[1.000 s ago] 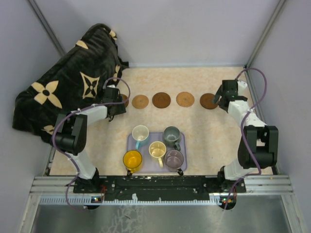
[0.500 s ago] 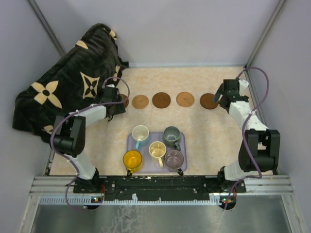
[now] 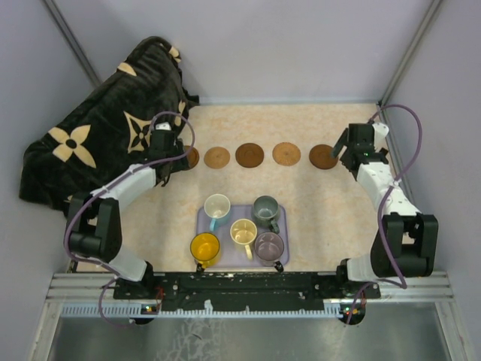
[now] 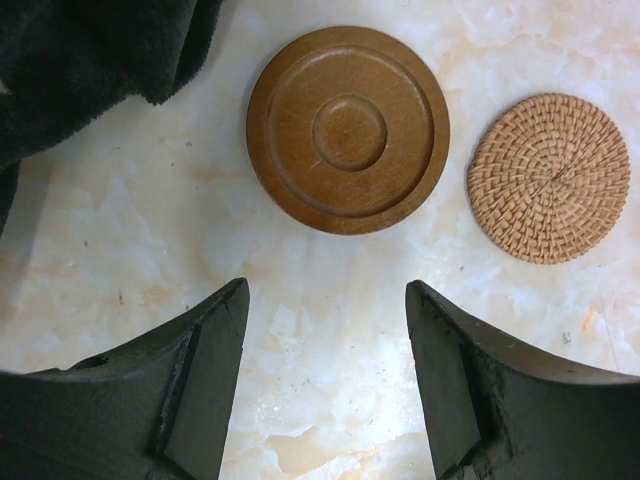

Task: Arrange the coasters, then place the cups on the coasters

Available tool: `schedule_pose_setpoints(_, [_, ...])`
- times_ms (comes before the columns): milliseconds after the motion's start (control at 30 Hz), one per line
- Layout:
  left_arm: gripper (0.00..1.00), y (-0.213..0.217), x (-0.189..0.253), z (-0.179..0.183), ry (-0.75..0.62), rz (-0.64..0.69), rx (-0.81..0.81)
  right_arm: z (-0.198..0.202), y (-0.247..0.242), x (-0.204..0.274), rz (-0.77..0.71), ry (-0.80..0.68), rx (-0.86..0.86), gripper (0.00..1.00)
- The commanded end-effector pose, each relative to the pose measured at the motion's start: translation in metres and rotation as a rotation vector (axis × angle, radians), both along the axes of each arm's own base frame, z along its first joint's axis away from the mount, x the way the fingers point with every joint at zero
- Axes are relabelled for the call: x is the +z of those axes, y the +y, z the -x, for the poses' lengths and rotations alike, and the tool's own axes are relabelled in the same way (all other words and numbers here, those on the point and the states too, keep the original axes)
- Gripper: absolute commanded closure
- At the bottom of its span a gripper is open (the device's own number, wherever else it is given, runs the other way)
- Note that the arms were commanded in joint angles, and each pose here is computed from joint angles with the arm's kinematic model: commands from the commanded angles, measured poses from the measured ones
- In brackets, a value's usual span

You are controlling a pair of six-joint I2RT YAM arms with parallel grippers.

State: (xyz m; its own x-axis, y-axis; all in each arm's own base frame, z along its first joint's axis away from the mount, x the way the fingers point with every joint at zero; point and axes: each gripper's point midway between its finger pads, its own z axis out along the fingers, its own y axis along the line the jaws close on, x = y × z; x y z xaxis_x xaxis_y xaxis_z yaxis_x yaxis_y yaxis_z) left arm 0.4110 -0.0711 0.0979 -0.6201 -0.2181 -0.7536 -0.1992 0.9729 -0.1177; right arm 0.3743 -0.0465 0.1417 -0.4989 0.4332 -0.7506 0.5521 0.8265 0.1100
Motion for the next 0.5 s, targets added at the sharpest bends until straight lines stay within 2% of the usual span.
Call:
schedule_pose_setpoints(0, [0.30, 0.007, 0.005, 0.010, 0.007, -0.016, 0.001, 0.001, -0.003, 0.031, 0.017, -0.088, -0.002, 0.01])
schedule_pose_setpoints(467, [0.29, 0.021, 0.055, 0.037, -0.100, -0.041, 0.011, 0.021, -0.002, 0.067, 0.030, -0.159, 0.025, 0.01])
